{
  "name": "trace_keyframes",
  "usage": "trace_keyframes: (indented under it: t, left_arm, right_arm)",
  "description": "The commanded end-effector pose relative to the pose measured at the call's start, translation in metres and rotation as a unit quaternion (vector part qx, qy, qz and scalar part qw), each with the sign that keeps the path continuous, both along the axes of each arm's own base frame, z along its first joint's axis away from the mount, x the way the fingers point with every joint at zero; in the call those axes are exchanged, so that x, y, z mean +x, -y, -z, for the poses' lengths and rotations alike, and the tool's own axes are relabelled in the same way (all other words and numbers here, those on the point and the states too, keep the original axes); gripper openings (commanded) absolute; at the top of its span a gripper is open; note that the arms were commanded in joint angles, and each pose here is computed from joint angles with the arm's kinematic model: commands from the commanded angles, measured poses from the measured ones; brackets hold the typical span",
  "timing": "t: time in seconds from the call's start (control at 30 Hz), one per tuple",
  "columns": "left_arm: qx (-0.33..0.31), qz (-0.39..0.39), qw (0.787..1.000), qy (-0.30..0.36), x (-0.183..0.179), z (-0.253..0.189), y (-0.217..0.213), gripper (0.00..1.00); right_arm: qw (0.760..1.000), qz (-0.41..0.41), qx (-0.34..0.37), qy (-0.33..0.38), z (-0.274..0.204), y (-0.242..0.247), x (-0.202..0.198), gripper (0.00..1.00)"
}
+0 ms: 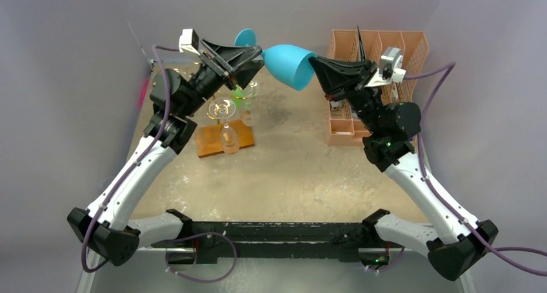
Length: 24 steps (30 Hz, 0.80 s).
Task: Place the wine glass upside down on the wine glass rack
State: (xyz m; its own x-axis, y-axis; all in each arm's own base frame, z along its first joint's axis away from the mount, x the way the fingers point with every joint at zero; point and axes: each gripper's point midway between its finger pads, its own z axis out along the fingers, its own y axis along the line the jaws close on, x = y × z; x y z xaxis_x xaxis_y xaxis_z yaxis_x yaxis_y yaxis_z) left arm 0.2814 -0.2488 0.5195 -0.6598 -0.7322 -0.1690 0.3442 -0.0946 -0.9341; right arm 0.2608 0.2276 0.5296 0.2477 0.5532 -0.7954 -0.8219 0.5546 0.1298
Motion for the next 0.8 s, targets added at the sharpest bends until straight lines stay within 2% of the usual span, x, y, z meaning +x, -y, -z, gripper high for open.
trace_keyframes:
  t: [0.0,0.23,0.43,0.53,0.73,0.77]
  left_arm:
    - [-0.06,0.013,0.998,0.006,0.007,-0.02,0.006,0.56]
    - [-0.053,-0.05,0.997,-0.001,0.018,-0.011,-0.003,0.5]
    - [-0.067,-0.031,0.997,0.008,0.012,-0.023,0.0,0.4]
    - [-0.074,-0.007,0.997,0.022,-0.001,-0.031,0.003,0.32]
    - [-0.061,-0.031,0.996,0.057,-0.015,-0.042,-0.007,0.02]
    - [-0.055,-0.036,0.996,0.066,-0.016,-0.043,-0.009,0.0]
  right_arm:
    - [0.996,0.005,-0.017,0.082,-0.028,0.001,-0.018,0.0]
    - [0.995,-0.021,-0.035,0.088,-0.023,-0.008,-0.024,0.0]
    - [0.992,-0.051,-0.069,0.095,-0.016,-0.02,-0.03,0.0]
    - [0.99,-0.062,-0.069,0.108,-0.014,-0.022,-0.034,0.0]
    - [0.988,-0.083,-0.077,0.109,-0.009,-0.028,-0.038,0.0]
    - [0.988,-0.085,-0.078,0.106,-0.008,-0.028,-0.038,0.0]
